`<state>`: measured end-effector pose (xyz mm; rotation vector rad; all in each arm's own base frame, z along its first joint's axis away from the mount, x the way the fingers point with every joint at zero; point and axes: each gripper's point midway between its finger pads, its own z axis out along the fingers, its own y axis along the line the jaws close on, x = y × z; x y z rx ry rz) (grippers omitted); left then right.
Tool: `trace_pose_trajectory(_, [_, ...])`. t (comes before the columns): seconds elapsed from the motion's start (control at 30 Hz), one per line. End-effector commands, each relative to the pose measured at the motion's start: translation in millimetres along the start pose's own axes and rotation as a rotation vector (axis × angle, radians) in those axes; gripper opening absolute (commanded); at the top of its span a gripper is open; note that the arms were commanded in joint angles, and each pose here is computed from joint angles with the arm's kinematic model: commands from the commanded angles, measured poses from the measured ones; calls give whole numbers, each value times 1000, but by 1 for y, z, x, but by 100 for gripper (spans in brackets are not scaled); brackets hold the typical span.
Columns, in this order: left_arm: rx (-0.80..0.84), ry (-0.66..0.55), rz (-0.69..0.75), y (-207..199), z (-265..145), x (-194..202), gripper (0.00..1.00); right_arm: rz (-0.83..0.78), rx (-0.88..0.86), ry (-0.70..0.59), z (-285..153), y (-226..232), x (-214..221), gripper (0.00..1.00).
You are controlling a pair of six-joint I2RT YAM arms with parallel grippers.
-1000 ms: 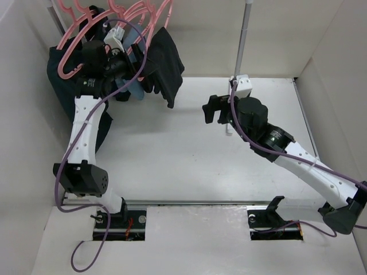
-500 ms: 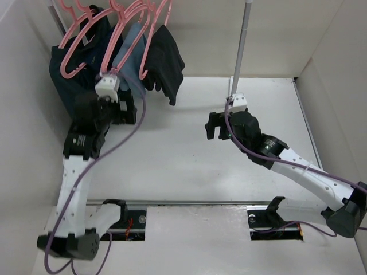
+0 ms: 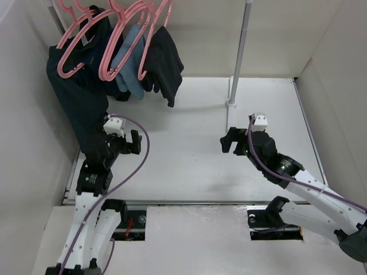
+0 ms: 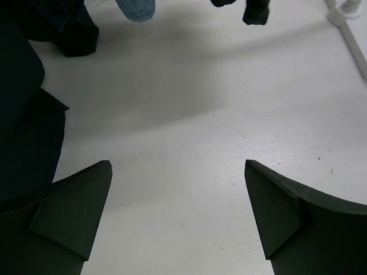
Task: Place the trousers on the hanger
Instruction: Reset both arms
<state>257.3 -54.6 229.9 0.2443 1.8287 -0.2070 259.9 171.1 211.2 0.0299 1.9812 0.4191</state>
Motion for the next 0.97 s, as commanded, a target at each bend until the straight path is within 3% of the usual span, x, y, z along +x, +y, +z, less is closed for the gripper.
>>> trace_pose_trajectory(0.0, [-91,-51,-65,17,22,-13,100,99,-28,-52,-9,5,-13,100])
trace_pose_trajectory(0.2, [-132,-81,-56,30,28,20,100,159,2,-102,-11,-1,-24,100])
trace_pose_trajectory(0.93, [-88,-113,-49,21,25,20,100,153,82,-89,-9,-12,-25,100])
